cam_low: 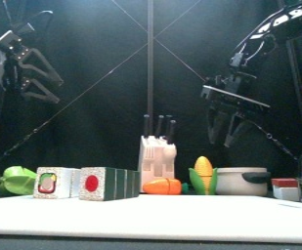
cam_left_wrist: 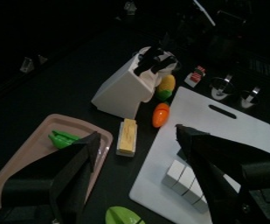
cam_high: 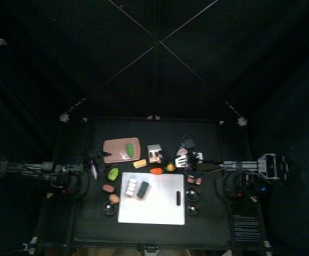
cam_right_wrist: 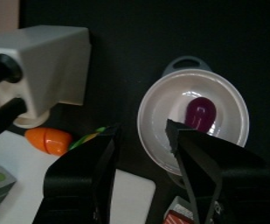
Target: Grab eggplant
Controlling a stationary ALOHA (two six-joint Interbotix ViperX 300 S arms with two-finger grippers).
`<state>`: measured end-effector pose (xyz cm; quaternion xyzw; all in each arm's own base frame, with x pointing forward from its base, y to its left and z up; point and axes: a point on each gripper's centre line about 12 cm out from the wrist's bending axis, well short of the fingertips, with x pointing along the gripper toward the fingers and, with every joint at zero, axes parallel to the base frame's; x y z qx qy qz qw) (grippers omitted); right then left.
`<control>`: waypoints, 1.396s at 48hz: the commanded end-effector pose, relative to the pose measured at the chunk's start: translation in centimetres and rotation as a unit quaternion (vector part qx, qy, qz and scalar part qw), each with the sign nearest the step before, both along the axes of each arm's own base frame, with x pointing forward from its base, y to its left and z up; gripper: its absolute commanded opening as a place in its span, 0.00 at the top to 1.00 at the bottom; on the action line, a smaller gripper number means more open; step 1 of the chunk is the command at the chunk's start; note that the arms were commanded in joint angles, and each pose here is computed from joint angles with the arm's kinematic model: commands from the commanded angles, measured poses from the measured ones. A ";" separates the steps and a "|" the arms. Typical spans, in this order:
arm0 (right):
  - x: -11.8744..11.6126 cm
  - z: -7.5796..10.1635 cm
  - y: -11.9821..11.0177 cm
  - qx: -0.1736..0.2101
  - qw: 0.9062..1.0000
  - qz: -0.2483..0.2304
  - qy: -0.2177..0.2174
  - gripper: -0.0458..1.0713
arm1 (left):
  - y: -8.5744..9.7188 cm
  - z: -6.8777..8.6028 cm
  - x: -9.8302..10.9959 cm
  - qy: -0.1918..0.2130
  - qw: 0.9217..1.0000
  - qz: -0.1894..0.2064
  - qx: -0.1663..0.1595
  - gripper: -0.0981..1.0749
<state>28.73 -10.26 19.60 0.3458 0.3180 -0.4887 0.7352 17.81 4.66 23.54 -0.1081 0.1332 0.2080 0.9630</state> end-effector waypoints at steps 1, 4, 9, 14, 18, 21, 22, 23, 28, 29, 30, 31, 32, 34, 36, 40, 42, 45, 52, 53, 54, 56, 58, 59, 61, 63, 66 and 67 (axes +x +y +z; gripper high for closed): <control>0.2 0.0 -0.5 0.005 1.000 -0.011 -0.001 0.23 | 0.0 0.5 0.1 -0.006 1.000 0.001 0.001 0.06; 0.3 -0.4 -0.9 0.006 1.000 -0.017 0.006 0.23 | 0.0 0.5 0.1 -0.006 1.000 0.001 0.001 0.06; -0.2 -1.2 -1.6 0.011 0.999 -0.033 0.019 0.23 | 0.0 0.5 0.1 -0.006 1.000 0.000 0.001 0.06; -0.5 -2.0 -1.6 0.019 0.998 -0.045 0.037 0.23 | 0.0 0.5 0.1 -0.006 1.000 0.000 0.001 0.06; -1.0 -2.5 -1.6 0.022 0.997 -0.053 0.052 0.22 | 0.0 0.4 0.1 -0.004 1.000 0.000 0.000 0.06; -1.3 -2.8 -1.6 0.022 0.997 -0.054 0.058 0.22 | 0.0 0.3 0.1 -0.003 1.000 0.001 0.001 0.06; -1.3 -2.9 -1.6 0.022 0.997 -0.054 0.059 0.22 | 0.0 0.4 0.1 -0.004 1.000 0.000 0.000 0.06; -1.4 -3.0 -1.6 0.023 0.996 -0.055 0.061 0.22 | 0.0 0.4 0.2 -0.004 1.000 0.000 0.001 0.06; -1.9 -3.5 -1.4 0.027 0.996 -0.056 0.069 0.21 | 0.0 0.4 0.2 -0.004 1.000 0.000 0.001 0.06; -1.9 -3.5 -1.4 0.028 0.996 -0.057 0.069 0.21 | 0.0 0.4 0.2 -0.004 1.000 0.000 0.001 0.06; -2.0 -3.7 -1.4 0.030 0.995 -0.057 0.070 0.21 | 0.0 0.4 0.2 -0.004 1.000 0.001 0.000 0.06; -2.1 -3.8 -1.4 0.031 0.995 -0.058 0.071 0.20 | 0.0 0.4 0.1 -0.004 1.000 0.001 0.000 0.06; -2.1 -3.9 -1.4 0.031 0.995 -0.057 0.072 0.19 | 0.1 0.4 0.1 -0.004 1.000 0.002 0.000 0.06; -2.1 -4.0 -1.4 0.032 0.995 -0.056 0.071 0.18 | 0.0 0.4 0.1 -0.004 1.000 0.001 0.001 0.06; -2.0 -4.3 -1.6 0.033 0.995 -0.056 0.071 0.16 | 0.0 0.4 0.1 -0.004 1.000 0.001 0.001 0.06; -2.1 -4.7 -2.0 0.039 0.995 -0.063 0.073 0.14 | 0.1 0.4 0.2 -0.005 1.000 0.001 0.001 0.06; -2.1 -4.9 -2.1 0.040 0.994 -0.066 0.076 0.13 | 0.1 0.4 0.1 -0.004 1.000 0.001 0.001 0.06; -2.0 -5.3 -2.3 0.041 0.994 -0.068 0.081 0.13 | 0.1 0.4 0.1 -0.004 1.000 0.002 0.001 0.06; -1.9 -5.9 -2.4 0.043 0.993 -0.067 0.092 0.13 | 0.2 0.4 0.1 -0.004 1.000 0.005 0.001 0.06; -1.9 -6.0 -2.5 0.044 0.992 -0.068 0.095 0.13 | 0.2 0.3 0.1 -0.003 1.000 0.005 0.001 0.06; -1.9 -6.1 -2.6 0.044 0.992 -0.068 0.096 0.13 | 0.2 0.3 0.1 -0.004 1.000 0.005 0.001 0.06; -2.0 -6.3 -2.7 0.045 0.992 -0.072 0.098 0.13 | 0.2 0.3 0.1 -0.003 1.000 0.005 0.000 0.06; -1.9 -6.5 -2.8 0.047 0.991 -0.072 0.099 0.13 | 0.2 0.3 0.1 -0.004 1.000 0.004 0.000 0.06; -1.9 -6.6 -2.8 0.047 0.991 -0.071 0.099 0.13 | 0.2 0.3 0.1 -0.004 1.000 0.005 0.000 0.06; -1.8 -6.9 -2.9 0.049 0.992 -0.070 0.098 0.13 | 0.2 0.4 0.1 -0.004 1.000 0.005 0.000 0.06; -1.8 -7.1 -3.0 0.051 0.992 -0.067 0.097 0.13 | 0.2 0.4 0.1 -0.004 1.000 0.005 0.000 0.06; -1.6 -7.4 -3.1 0.053 0.992 -0.066 0.093 0.13 | 0.2 0.4 0.1 -0.004 1.000 0.005 0.000 0.06; -1.6 -7.4 -3.1 0.053 0.992 -0.064 0.092 0.14 | 0.2 0.3 0.1 -0.004 1.000 0.004 0.000 0.06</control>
